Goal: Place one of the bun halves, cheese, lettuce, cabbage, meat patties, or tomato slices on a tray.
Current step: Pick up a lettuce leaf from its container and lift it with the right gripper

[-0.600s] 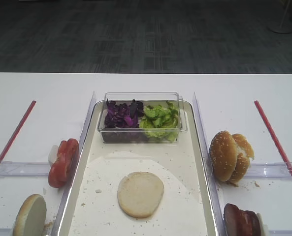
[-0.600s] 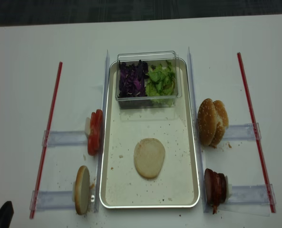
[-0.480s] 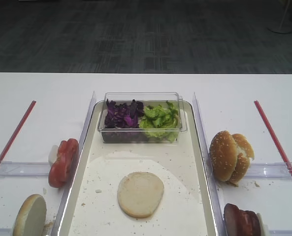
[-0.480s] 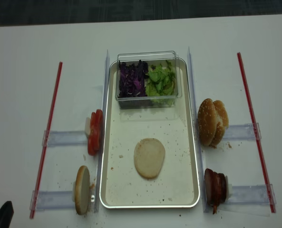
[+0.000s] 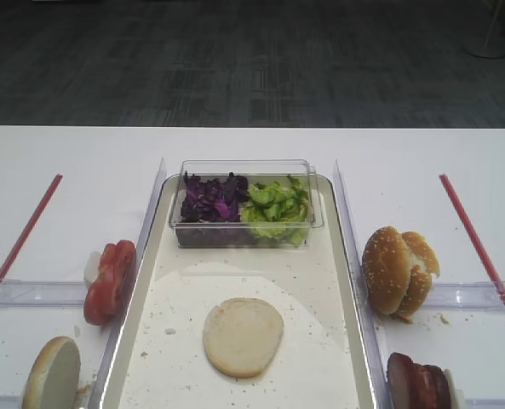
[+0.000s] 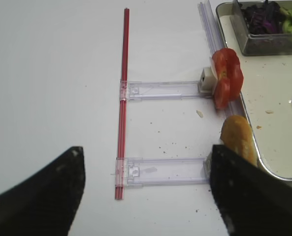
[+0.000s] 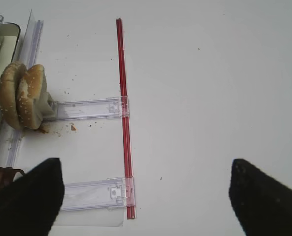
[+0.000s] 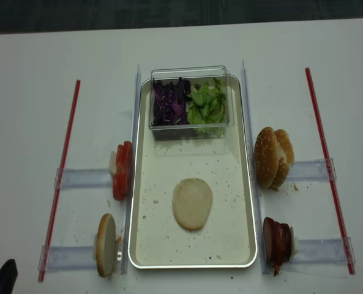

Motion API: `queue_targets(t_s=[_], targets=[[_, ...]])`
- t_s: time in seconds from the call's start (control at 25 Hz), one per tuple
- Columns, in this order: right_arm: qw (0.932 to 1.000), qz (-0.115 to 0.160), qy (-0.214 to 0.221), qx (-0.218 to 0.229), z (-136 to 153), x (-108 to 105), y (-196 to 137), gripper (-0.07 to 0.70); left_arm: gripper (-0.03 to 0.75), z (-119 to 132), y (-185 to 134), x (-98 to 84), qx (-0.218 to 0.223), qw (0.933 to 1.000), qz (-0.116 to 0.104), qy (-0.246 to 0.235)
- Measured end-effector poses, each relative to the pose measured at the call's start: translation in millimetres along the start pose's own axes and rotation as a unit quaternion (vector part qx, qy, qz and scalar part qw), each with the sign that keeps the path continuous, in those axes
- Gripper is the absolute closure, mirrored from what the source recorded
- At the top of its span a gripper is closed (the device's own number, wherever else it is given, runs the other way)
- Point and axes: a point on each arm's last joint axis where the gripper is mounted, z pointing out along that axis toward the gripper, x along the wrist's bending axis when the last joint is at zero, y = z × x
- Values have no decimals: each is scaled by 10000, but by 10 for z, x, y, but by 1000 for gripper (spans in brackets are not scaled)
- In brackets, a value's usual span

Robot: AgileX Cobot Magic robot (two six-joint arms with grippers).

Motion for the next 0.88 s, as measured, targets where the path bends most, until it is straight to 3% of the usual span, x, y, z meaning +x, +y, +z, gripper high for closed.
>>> queue_targets(t_s=[0.6,0.76,0.88], targets=[[10000,-4,-7,-58,-5,-1,12,-41,225,0,0,0,0,10000,0,0],[9995,-5,2,-309,-36,3,177,-31,225,0,0,0,0,10000,0,0],[9998,-5,11,-196,21,10,359,-30,225,0,0,0,0,10000,0,0]])
